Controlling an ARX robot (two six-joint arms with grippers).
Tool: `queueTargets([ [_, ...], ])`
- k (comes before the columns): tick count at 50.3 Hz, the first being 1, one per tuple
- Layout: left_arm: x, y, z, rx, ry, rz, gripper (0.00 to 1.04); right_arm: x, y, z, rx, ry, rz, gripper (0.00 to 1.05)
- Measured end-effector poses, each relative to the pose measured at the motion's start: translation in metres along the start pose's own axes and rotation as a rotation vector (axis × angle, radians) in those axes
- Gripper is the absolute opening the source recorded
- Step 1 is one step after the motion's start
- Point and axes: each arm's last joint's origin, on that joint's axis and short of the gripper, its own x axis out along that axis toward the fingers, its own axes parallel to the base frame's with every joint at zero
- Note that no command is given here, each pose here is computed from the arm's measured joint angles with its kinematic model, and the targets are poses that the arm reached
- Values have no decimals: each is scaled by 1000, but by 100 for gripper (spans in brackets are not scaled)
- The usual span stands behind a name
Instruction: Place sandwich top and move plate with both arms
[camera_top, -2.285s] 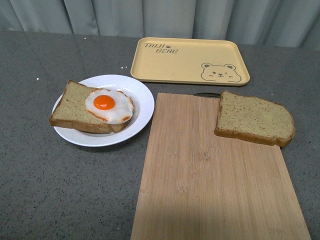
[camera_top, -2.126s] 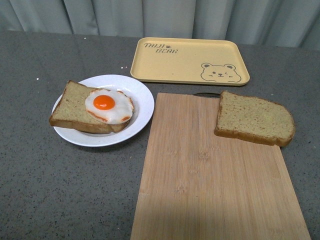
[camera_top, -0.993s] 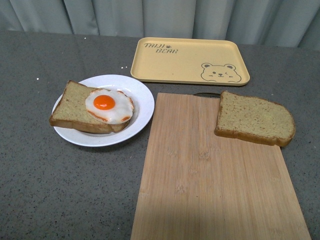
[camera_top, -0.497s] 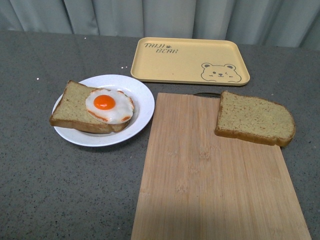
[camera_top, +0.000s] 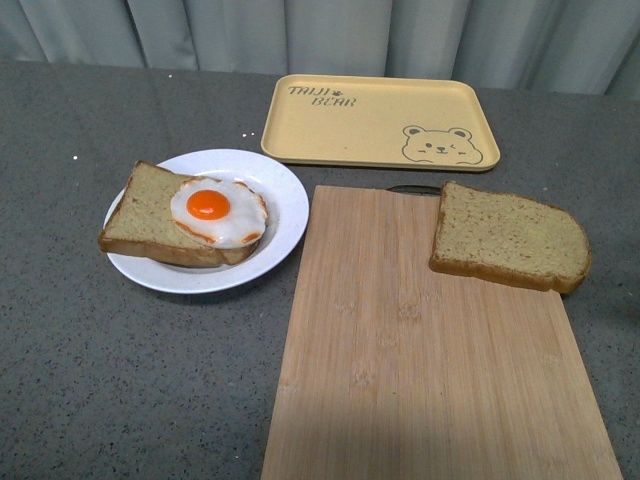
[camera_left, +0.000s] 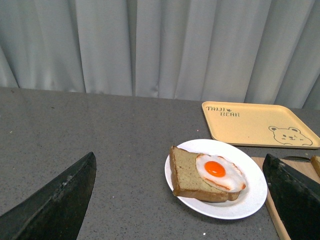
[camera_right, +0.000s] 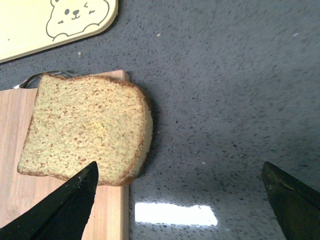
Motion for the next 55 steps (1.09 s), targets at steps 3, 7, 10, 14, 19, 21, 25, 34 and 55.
queueTargets([
  [3, 0, 0, 0, 0, 0, 0, 98, 11, 0, 2, 45, 35, 23, 95],
  [7, 0, 0, 0, 0, 0, 0, 98, 33, 2, 3, 119, 90, 55, 95],
  [10, 0, 0, 0, 0, 0, 0, 98, 43, 4, 2, 158, 116, 83, 95],
  [14, 0, 0, 0, 0, 0, 0, 98, 53, 7, 0, 184, 142, 104, 95],
  [19, 0, 0, 0, 0, 0, 0, 98, 70, 13, 0, 223, 176, 131, 95],
  [21, 0, 0, 0, 0, 0, 0, 98, 75, 14, 1, 232, 186, 135, 95],
  [25, 0, 0, 0, 0, 0, 0, 98, 84, 16, 1, 243, 212, 122, 95],
  [34, 0, 0, 0, 0, 0, 0, 98, 94, 16, 5, 267, 227, 107, 77],
  [55, 0, 0, 0, 0, 0, 0, 98, 100, 20, 10, 297, 240, 114, 19],
])
